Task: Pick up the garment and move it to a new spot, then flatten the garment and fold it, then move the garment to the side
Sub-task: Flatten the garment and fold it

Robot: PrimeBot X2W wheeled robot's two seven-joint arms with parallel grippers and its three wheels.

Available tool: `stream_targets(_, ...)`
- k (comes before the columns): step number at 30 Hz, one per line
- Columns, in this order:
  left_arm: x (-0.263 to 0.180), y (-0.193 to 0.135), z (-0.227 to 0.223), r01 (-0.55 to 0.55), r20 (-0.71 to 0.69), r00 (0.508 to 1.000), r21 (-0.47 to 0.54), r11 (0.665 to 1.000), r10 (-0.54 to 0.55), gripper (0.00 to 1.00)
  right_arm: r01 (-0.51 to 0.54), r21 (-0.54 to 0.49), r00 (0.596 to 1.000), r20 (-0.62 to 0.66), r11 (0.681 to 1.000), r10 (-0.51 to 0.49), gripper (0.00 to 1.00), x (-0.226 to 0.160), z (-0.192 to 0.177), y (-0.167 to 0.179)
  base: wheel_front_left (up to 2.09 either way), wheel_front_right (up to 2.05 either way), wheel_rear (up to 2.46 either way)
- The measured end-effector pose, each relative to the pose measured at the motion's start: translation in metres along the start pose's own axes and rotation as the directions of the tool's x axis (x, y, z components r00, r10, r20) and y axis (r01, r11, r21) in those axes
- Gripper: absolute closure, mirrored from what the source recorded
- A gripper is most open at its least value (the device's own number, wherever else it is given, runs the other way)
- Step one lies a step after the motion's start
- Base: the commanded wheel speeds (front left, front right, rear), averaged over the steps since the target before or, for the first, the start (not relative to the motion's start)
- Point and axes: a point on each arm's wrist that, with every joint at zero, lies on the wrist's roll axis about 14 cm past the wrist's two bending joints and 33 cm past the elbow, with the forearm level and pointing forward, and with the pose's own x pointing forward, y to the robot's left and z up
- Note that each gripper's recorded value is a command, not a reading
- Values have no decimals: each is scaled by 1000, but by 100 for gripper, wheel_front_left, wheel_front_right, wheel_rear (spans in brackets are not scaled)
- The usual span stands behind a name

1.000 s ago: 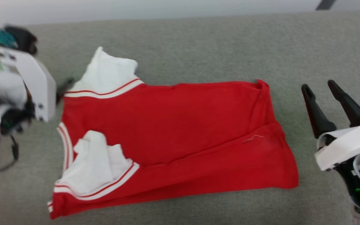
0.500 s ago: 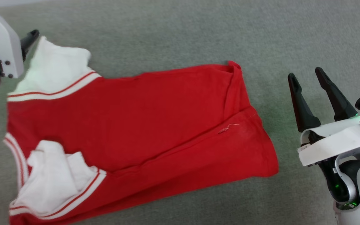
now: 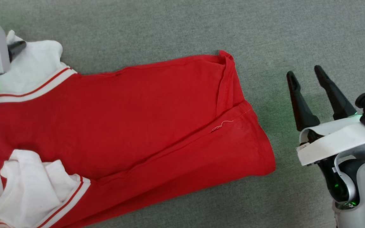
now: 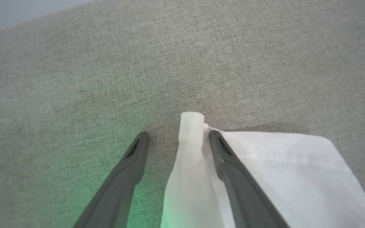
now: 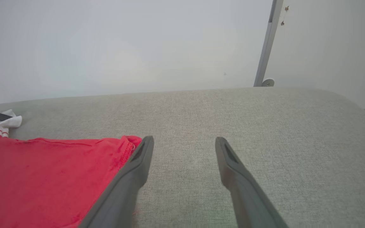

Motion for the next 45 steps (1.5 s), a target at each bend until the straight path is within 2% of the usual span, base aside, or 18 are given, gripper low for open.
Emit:
stream_targets(1,1,0,-2,2,-15,1000,-13,1000,-2,100,-2,3,1000,-13,1000,2,0,0,-3,1,0,0,0)
stream_targets(4,1,1,-9,4,-70,998,-40,999,-7,100,-9,17,999,-52,1000,10,0,3,-9,4,0,0,0)
stream_targets(11,1,-2,-9,14,-86,996,-46,999,-18,100,-64,21,988,-139,998,66,0,20,-12,19,0,0,0)
stream_targets(17,2,-4,-7,18,-73,997,-38,999,-21,100,-150,9,954,-263,989,147,0,56,-17,43,0,0,0)
stream_targets(21,2,-4,-6,20,-63,998,-30,999,-22,100,-184,-4,904,-394,983,167,0,73,-39,50,0,0,0)
stream_targets(26,2,-2,-7,21,-55,998,-31,999,-23,100,-222,-34,806,-569,974,164,0,78,-72,56,0,0,0)
stream_targets(31,0,0,-7,20,-48,999,-38,999,-21,100,-251,-60,724,-674,966,146,1,81,-85,59,0,0,0)
stream_targets(32,0,0,-7,19,-48,999,-39,999,-21,100,-255,-60,714,-685,965,146,58,81,-86,59,0,0,0)
stream_targets(33,0,0,-8,19,-48,999,-40,999,-21,100,-258,-66,706,-694,964,141,100,82,-86,59,0,0,0)
stream_targets(41,-9,0,-1,14,6,1000,-17,1000,-13,100,-267,-54,722,-673,962,163,100,88,-78,63,0,0,0)
stream_targets(45,-29,6,7,-8,53,999,20,1000,7,100,-275,-75,753,-637,958,166,100,88,-66,61,0,0,0)
